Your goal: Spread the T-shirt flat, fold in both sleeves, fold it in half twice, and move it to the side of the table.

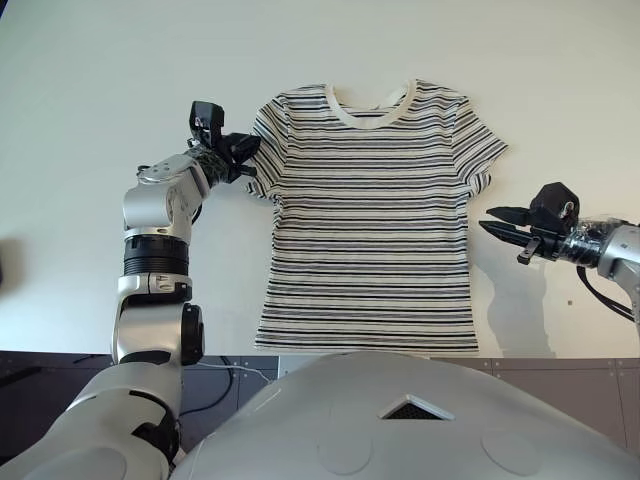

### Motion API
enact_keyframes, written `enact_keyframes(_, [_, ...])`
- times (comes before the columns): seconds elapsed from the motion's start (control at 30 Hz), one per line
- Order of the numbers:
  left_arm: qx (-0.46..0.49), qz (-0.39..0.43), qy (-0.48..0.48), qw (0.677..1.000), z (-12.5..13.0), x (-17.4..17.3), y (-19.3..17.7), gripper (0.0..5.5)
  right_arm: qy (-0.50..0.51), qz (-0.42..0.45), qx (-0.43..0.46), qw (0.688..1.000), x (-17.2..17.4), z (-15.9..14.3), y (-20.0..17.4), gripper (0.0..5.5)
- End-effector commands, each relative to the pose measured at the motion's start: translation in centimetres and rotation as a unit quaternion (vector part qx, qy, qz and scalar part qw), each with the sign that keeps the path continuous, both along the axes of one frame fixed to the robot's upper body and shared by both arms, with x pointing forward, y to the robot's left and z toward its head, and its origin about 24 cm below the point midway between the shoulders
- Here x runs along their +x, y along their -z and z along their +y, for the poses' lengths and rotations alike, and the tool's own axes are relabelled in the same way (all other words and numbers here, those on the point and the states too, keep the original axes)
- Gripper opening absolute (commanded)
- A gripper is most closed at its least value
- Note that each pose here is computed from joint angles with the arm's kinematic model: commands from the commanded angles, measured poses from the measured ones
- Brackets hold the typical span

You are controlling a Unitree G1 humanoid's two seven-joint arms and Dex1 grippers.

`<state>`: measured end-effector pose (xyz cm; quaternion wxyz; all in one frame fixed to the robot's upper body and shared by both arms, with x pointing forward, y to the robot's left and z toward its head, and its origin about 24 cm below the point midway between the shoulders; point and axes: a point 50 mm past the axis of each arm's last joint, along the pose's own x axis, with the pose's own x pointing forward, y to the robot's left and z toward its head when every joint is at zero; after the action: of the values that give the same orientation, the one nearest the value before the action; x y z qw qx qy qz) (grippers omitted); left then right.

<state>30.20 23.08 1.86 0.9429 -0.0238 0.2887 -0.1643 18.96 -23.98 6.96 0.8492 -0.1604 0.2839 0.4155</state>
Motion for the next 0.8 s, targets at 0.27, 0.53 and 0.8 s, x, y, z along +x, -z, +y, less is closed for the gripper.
enact_keyframes(0.27, [0.066, 0.025, -0.010, 0.997, 2.2, -0.8, 0.1, 1.27, 0.012, -0.001, -0.009, 1.000, -0.4, -0.1, 0.5, 1.04])
enact_keyframes(0.53, [0.018, 0.000, -0.032, 0.999, 1.2, 0.1, -0.9, 1.27, 0.017, -0.003, -0.010, 1.000, -0.4, 0.1, 0.8, 1.04])
enact_keyframes(0.8, [-0.057, -0.060, -0.106, 0.991, 2.9, 0.9, -4.7, 1.27, 0.036, -0.015, -0.009, 0.999, -0.3, -0.2, 0.8, 1.04])
